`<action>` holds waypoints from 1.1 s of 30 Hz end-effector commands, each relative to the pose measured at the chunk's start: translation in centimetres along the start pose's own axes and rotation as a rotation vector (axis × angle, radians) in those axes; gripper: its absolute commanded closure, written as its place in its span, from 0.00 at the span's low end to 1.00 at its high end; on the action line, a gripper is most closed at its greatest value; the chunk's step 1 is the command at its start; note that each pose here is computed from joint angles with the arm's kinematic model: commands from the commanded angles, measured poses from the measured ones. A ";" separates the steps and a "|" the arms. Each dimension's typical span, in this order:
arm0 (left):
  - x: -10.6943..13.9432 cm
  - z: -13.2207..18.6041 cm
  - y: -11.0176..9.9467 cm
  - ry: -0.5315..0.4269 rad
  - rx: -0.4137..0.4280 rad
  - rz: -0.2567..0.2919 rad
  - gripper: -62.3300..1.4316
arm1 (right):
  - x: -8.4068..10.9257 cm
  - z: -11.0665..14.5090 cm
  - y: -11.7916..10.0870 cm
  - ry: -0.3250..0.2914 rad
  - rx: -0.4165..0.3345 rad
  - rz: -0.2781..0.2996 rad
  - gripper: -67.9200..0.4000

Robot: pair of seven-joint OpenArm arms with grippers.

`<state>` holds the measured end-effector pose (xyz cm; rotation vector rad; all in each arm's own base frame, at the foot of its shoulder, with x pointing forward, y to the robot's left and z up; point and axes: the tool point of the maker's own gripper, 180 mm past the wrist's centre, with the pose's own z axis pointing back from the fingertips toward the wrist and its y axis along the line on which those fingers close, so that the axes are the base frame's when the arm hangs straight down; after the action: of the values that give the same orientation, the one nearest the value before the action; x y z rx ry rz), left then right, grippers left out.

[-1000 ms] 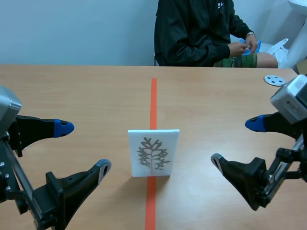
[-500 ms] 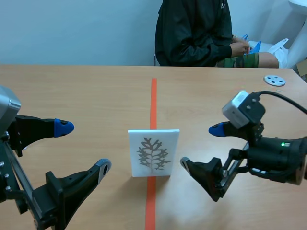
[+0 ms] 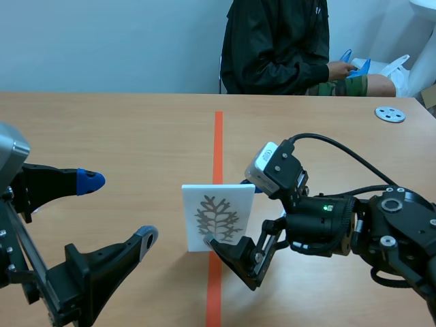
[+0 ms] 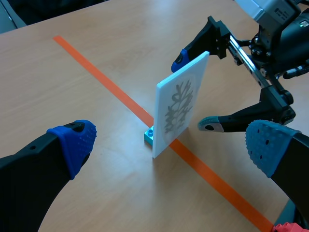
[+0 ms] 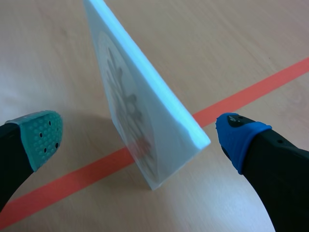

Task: Sort the leaf by its shape. The table is split by an orange tape line. A compound leaf with several leaflets goes to the left side, a simple leaf with one blade goes to the right side. Return to the home posture when a red brick is placed on the table.

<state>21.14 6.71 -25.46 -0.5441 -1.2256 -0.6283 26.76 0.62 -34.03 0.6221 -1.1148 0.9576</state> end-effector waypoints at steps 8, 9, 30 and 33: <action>0.8 -0.1 0.1 -0.031 -0.002 -0.002 0.00 | 1.2 -0.2 -0.4 -0.038 0.002 0.028 0.30; 0.8 -0.1 0.1 -0.031 -0.002 -0.002 0.00 | 1.2 -0.2 -0.4 -0.039 0.002 0.028 0.35; 0.8 -0.1 0.1 -0.031 -0.002 -0.002 0.00 | 1.9 0.0 -0.6 -0.074 -0.005 0.027 0.97; 0.8 -0.1 0.1 -0.031 -0.002 -0.002 0.00 | 2.8 0.3 -1.3 -0.116 -0.025 0.032 0.97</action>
<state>21.14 6.71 -25.46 -0.5441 -1.2256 -0.6283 27.02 1.16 -32.73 0.6593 -1.1873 0.9510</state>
